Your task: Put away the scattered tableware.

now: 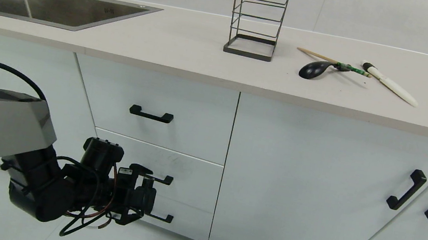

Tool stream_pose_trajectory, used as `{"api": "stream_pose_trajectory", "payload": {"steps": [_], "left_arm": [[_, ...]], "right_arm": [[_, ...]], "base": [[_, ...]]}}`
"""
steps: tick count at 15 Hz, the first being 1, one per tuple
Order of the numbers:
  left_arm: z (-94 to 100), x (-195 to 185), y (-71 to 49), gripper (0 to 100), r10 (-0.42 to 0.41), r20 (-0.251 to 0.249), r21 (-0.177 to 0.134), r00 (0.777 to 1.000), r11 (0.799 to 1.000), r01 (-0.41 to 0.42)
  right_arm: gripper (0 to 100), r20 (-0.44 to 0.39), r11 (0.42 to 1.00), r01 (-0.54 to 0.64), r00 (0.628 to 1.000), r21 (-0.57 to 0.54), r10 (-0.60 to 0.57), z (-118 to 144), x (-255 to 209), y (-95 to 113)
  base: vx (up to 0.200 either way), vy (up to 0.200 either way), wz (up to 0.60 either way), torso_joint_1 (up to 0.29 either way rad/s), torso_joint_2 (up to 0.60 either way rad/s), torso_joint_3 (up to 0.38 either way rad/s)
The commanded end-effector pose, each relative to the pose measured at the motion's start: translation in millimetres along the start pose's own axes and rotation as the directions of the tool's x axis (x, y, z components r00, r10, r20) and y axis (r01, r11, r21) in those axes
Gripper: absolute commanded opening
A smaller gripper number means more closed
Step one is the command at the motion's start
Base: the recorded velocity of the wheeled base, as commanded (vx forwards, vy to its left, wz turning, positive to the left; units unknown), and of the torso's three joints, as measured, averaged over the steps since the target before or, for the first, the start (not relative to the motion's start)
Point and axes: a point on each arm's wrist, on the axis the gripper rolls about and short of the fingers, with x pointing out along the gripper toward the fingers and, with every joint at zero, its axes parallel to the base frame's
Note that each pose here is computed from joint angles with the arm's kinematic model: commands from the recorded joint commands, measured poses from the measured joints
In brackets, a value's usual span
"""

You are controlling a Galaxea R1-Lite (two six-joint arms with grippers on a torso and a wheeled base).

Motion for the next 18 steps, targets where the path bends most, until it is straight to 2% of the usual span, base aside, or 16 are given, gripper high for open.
{"api": "stream_pose_trajectory", "payload": {"steps": [1,12,18], "left_arm": [[-12.9,11.0,-5.4,100,-0.014,-0.021,-0.024,1.0,1.0,0.013],[-22.1,35.2,8.0,100,0.02,-0.02,-0.021,1.0,1.0,-0.021],[-26.2,43.6,-2.2,100,-0.018,-0.026,-0.032,1.0,0.999,0.017]], "right_arm": [[0,-0.001,1.0,0.0,1.0,0.0,0.0,0.1,0.1,0.0],[0,-0.001,1.0,0.0,1.0,0.0,0.0,0.1,0.1,0.0],[0,-0.001,1.0,0.0,1.0,-0.002,0.0,0.1,0.1,0.0]], "base": [[0.0,0.0,0.0,0.0,0.0,0.0],[0.0,0.0,0.0,0.0,0.0,0.0],[0.0,0.0,0.0,0.0,0.0,0.0]]}}
